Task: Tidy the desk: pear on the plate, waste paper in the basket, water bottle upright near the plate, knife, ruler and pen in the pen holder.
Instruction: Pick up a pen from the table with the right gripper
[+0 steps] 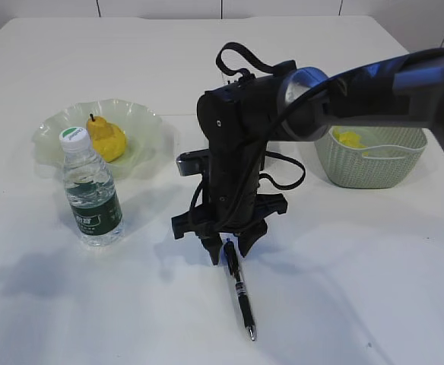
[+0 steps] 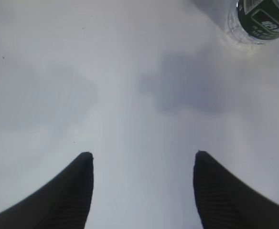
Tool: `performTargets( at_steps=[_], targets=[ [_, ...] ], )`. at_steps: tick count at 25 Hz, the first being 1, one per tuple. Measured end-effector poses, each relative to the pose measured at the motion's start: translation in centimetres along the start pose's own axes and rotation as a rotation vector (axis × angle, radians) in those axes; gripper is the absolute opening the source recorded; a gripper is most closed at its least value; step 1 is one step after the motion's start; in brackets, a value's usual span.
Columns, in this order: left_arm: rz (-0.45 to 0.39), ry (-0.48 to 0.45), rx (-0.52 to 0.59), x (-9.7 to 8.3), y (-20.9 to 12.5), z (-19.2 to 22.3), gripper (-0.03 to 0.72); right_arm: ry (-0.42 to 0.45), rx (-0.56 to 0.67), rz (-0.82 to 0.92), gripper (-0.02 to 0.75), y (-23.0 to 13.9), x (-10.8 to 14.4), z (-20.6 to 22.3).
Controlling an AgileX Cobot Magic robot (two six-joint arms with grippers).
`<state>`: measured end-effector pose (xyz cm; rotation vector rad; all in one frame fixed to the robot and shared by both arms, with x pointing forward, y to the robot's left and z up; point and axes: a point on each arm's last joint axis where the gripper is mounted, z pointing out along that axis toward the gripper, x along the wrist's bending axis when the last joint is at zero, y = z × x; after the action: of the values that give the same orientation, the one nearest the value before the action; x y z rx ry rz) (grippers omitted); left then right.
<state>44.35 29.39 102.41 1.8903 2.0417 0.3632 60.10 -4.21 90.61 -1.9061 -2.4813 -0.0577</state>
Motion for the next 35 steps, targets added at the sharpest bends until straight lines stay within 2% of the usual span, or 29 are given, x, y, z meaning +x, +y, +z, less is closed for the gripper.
performTargets(
  at_steps=[7,12,15,35],
  targets=[
    [0.000,0.000,0.000,0.00,0.00,0.00,0.465,-0.004,0.010,0.000,0.343,0.00,-0.01,0.46],
    [0.000,0.000,0.000,0.00,0.00,0.00,0.465,-0.005,0.008,0.000,0.235,0.01,-0.02,0.46],
    [0.000,0.000,-0.001,0.00,0.01,0.00,0.465,-0.005,0.007,0.000,0.204,0.02,-0.02,0.46],
    [-0.001,-0.001,-0.001,-0.01,0.01,0.00,0.465,-0.015,0.003,-0.004,0.196,0.05,-0.11,0.46]
  ],
)
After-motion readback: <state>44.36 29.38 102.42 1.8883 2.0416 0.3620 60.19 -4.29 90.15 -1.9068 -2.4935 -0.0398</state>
